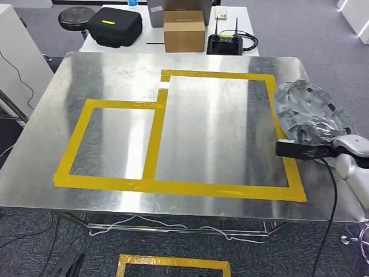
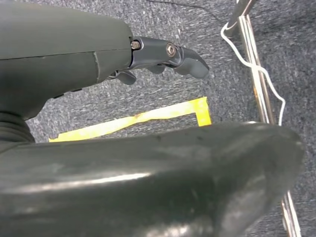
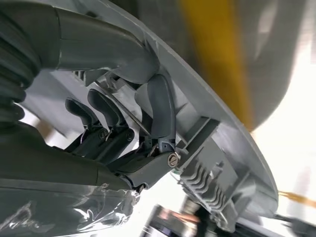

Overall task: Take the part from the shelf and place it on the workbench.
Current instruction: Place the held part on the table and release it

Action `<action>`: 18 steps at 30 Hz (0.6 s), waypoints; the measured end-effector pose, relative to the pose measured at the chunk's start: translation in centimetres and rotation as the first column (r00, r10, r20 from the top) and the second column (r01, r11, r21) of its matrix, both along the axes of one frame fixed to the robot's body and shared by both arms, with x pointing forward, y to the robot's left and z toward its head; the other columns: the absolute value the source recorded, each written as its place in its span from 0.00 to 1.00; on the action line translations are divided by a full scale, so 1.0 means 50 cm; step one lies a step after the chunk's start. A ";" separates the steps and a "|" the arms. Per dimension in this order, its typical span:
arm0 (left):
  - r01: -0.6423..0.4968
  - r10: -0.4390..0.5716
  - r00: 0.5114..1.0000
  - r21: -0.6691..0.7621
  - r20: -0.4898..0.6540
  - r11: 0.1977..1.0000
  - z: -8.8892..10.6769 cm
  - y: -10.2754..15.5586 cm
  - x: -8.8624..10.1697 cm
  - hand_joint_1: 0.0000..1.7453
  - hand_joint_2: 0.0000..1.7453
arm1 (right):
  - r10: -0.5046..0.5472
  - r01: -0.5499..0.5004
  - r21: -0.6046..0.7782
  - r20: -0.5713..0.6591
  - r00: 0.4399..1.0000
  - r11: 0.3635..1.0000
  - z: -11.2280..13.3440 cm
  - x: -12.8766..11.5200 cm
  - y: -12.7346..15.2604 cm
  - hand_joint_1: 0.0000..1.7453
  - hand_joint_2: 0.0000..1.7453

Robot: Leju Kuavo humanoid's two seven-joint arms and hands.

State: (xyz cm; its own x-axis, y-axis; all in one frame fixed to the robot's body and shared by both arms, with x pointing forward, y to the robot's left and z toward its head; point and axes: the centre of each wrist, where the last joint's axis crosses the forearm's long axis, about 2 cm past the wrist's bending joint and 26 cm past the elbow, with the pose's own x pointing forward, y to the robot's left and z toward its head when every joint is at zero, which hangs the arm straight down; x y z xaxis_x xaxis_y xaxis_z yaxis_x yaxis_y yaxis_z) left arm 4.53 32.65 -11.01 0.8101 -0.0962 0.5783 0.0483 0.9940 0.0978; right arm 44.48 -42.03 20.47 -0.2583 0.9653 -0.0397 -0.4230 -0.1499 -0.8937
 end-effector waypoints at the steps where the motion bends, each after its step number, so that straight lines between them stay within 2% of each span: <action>1: 0.000 0.000 1.000 0.000 0.001 1.000 0.000 0.000 0.001 0.00 0.00 | 0.029 -0.029 -0.018 -0.004 1.000 0.999 0.007 0.014 0.034 1.00 1.00; 5: 0.001 -0.001 1.000 0.003 -0.001 1.000 0.000 0.004 0.001 0.00 0.00 | 0.136 -0.137 -0.068 -0.010 0.991 0.988 0.040 0.054 0.156 1.00 1.00; 10: 0.007 -0.007 1.000 -0.003 -0.006 1.000 0.000 0.000 -0.003 0.00 0.00 | 0.267 -0.270 -0.091 -0.043 0.963 0.959 0.038 0.060 0.292 1.00 1.00; 13: 0.008 -0.008 1.000 -0.006 -0.007 1.000 -0.001 -0.002 -0.003 0.00 0.00 | 0.308 -0.312 -0.093 -0.053 0.950 0.945 0.033 0.057 0.341 1.00 1.00; 18: 0.010 -0.010 1.000 -0.010 -0.011 1.000 -0.001 -0.002 -0.008 0.00 0.00 | 0.362 -0.368 -0.097 -0.077 0.929 0.925 0.028 0.051 0.388 1.00 1.00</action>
